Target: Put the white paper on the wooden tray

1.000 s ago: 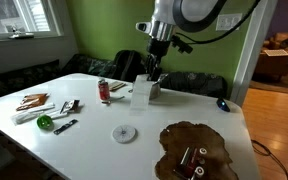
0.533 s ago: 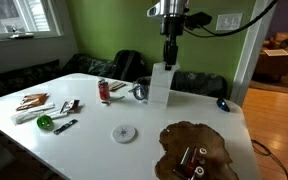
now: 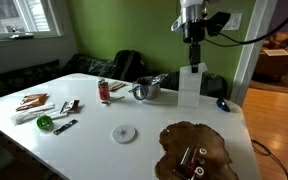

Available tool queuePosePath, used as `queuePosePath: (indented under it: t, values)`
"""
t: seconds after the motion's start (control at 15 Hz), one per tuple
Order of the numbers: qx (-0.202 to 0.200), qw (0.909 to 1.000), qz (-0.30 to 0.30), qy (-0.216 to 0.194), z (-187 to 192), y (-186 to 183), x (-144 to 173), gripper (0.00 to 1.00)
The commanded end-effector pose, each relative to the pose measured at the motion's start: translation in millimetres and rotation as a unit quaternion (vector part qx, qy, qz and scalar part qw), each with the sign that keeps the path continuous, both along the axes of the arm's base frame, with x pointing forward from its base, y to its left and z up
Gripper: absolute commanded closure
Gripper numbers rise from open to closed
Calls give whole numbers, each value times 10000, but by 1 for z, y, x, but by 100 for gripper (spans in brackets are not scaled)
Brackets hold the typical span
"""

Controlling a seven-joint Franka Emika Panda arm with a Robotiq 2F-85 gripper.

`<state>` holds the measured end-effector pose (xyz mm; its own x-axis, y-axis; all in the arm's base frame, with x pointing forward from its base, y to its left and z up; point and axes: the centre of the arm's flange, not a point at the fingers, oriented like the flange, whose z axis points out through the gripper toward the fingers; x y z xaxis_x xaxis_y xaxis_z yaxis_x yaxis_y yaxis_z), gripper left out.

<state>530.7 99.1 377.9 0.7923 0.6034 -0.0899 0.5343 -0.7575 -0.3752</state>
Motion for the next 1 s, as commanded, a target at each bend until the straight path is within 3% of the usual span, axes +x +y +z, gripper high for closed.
queuePosePath:
  t: [0.0, 0.2, 0.53, 0.93]
  values:
    - [844, 9959, -19, 327, -70, 4, 0, 98]
    - [1380, 9894, 13, 455, -106, 12, 1, 98]
    - [2035, 9750, 550, 703, -125, 35, -5, 98]
    - [3094, 9343, 1684, 541, -100, 59, -26, 98]
